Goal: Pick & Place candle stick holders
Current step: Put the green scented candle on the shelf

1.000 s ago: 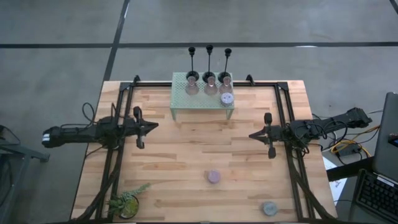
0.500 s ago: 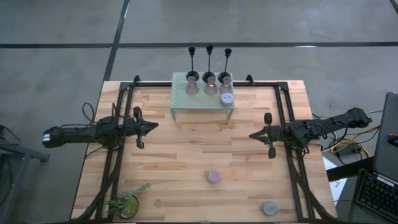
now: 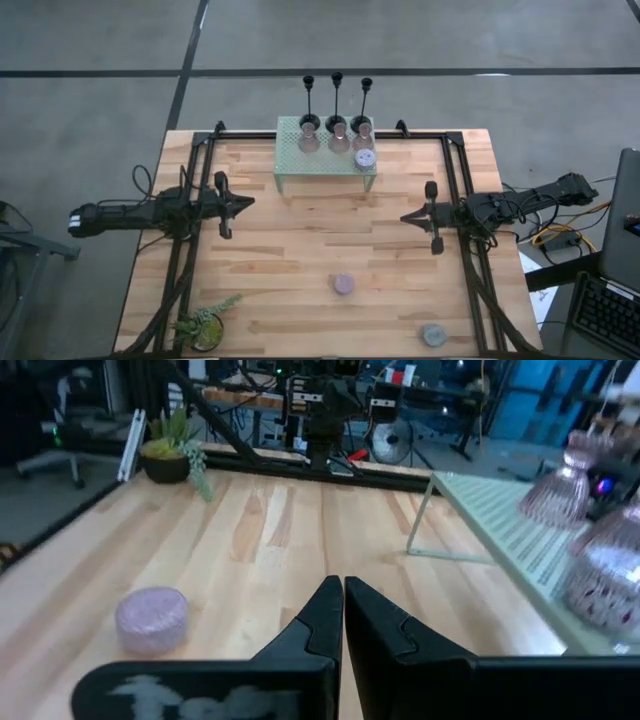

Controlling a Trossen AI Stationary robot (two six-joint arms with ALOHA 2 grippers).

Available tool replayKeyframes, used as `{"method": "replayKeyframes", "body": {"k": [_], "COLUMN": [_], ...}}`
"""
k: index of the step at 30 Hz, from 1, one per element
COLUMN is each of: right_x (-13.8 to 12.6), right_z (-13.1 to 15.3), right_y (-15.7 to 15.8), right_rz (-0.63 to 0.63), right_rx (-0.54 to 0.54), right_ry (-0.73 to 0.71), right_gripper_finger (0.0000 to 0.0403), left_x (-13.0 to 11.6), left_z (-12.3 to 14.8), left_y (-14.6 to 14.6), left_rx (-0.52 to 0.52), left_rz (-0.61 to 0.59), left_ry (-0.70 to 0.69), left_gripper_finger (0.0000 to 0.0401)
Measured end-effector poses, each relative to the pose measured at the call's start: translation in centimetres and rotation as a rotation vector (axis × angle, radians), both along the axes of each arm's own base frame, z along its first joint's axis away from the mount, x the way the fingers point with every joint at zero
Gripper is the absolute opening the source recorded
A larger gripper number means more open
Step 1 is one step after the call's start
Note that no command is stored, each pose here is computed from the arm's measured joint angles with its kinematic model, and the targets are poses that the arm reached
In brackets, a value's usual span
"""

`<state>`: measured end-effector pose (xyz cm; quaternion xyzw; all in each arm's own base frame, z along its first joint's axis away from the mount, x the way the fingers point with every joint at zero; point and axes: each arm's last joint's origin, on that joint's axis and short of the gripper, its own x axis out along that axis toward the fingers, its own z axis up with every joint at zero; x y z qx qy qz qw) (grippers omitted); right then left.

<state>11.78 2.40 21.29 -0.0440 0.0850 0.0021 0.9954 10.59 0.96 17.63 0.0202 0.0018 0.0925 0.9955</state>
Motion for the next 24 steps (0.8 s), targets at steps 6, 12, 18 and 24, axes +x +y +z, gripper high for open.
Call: {"method": "replayKeyframes", "body": {"k": [6,12,18,24], "right_x": [0.1,0.7,2.0,4.6], "right_z": [0.8,2.9,4.1,2.4], "right_y": [0.0,0.4,0.8,1.8], "right_rz": [-0.016,0.069,0.120,0.198], "right_rx": [0.140,0.264,0.476,0.552], "right_ry": [-0.082,-0.291,-0.428,-0.315], "right_gripper_finger": [0.0008,0.0008,0.0008,0.0008], "left_x": [0.0,0.0,0.0,0.0], "left_z": [0.0,0.0,0.0,0.0], "left_y": [0.0,0.0,0.0,0.0], "left_rx": [0.000,0.000,0.000,0.000], "left_rz": [0.000,0.000,0.000,0.000], "left_ry": [0.001,0.002,0.002,0.002], "left_gripper_finger": [0.0023,0.0023,0.0023,0.0023]}}
